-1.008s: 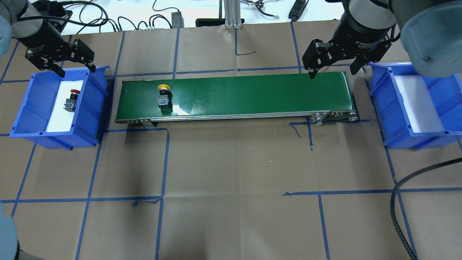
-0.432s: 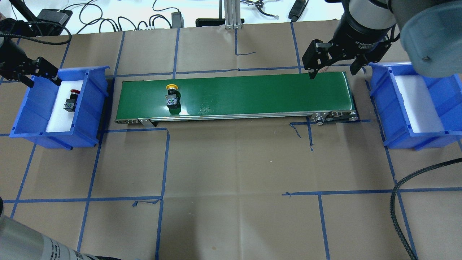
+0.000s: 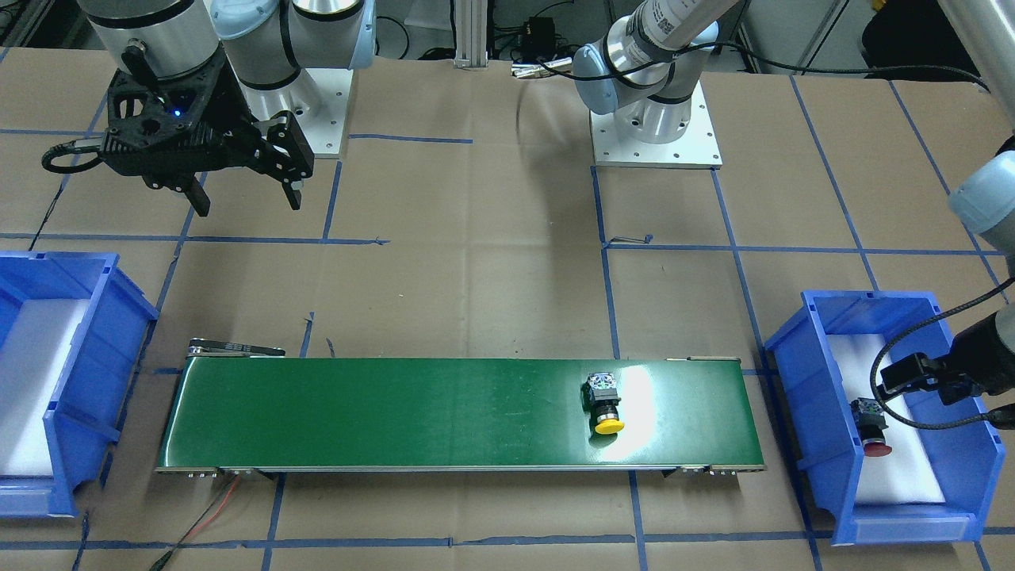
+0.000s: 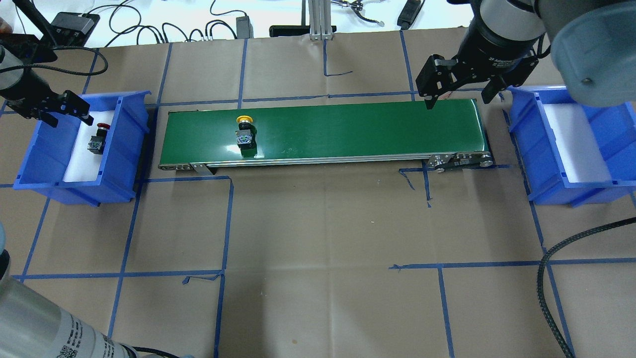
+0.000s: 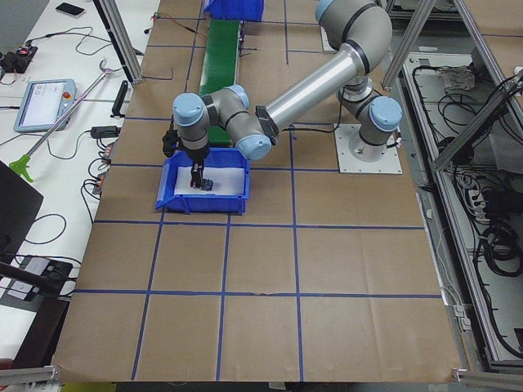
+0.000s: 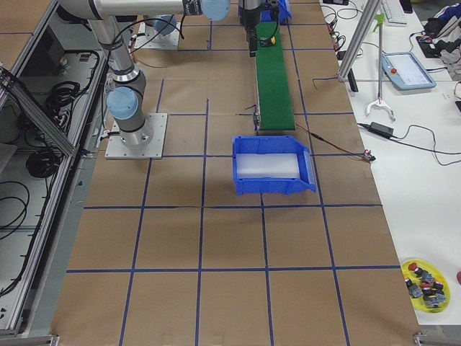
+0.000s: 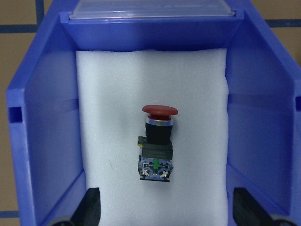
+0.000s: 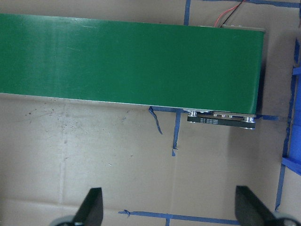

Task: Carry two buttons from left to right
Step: 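Move the left gripper back over the bin to the red button, then lower the left gripper and grasp the red-capped push button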

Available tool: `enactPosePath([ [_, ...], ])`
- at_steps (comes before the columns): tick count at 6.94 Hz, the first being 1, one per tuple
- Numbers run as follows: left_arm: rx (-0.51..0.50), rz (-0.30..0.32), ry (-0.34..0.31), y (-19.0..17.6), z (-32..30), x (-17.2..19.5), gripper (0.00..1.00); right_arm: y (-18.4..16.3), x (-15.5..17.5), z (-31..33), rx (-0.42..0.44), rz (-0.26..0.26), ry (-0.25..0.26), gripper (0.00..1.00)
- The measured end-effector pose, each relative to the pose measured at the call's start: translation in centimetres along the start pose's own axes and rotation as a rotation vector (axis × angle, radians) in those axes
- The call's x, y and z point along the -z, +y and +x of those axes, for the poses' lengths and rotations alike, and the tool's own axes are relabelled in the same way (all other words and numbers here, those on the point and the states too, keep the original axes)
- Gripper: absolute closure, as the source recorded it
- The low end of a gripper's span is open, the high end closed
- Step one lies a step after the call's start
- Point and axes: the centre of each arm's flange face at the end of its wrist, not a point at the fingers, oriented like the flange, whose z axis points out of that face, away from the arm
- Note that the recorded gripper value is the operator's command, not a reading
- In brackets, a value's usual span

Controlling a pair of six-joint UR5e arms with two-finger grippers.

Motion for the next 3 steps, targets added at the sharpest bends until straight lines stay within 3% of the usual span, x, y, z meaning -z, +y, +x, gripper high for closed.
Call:
enactPosePath([
  [3,-0.001,0.011,-0.01,0.2,0.0,-5.5,0.01,-0.1,0.1,0.0,0.0,0.003,0.0,0.0],
])
